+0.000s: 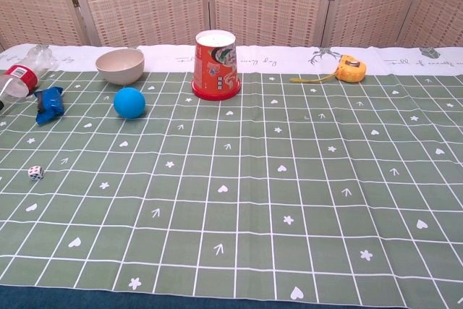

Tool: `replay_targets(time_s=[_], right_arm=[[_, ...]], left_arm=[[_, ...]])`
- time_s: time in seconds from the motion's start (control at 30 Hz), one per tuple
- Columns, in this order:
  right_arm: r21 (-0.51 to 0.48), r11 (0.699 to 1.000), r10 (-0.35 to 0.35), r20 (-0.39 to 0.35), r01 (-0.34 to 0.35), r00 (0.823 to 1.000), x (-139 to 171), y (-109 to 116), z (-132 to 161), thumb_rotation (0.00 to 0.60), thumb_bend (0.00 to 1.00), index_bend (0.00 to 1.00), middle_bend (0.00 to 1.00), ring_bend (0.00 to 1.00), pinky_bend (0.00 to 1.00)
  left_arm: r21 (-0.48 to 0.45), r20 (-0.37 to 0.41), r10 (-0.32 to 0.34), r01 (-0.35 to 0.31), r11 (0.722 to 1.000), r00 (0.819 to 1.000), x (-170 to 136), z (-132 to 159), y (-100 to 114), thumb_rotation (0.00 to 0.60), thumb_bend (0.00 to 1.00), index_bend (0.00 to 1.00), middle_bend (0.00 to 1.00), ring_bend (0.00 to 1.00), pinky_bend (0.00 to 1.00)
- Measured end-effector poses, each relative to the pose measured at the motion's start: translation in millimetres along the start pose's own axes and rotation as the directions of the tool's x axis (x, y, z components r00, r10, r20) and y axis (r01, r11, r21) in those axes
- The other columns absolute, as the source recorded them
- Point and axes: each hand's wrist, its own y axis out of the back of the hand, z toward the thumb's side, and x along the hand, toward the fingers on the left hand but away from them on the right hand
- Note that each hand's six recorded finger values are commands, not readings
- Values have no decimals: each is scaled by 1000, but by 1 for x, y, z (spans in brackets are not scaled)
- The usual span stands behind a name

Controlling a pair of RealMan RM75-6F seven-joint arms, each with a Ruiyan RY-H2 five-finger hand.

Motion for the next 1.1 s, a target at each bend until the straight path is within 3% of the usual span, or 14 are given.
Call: replay_targets(time_s=[0.47, 0.67, 0.77, 0.97, 1.1], right_arm=[[-8, 1000, -15, -4, 15, 1000, 2, 3, -1, 600, 186, 175, 218, 191, 274], [-4, 999, -33, -4, 33, 999, 3, 9, -2, 600, 185, 175, 218, 191, 274], [-2, 999, -39, -10, 39, 999, 3, 11, -1, 600, 186, 175, 218, 191, 274], [-1, 999, -44, -21, 44, 999, 1, 13, 1, 600, 185, 175, 218, 191, 274], [-1, 999, -45, -22, 45, 999, 1, 14, 1, 600, 185, 175, 218, 191, 274]], left_arm=[[3, 7, -1, 1, 1000, 1000, 1, 1, 2, 600, 225, 259, 265, 151, 222], [3, 55, 4, -4, 1000, 998, 13, 8, 3, 600, 225, 277, 266, 163, 222], [-5, 88, 10, -9, 1000, 996, 22, 15, 5, 600, 225, 300, 294, 231, 255], [-36, 193, 1, 6, 999, 981, 47, 38, 3, 600, 225, 339, 514, 455, 610], [-41, 272, -20, 33, 999, 962, 64, 57, -5, 600, 226, 367, 594, 542, 763]])
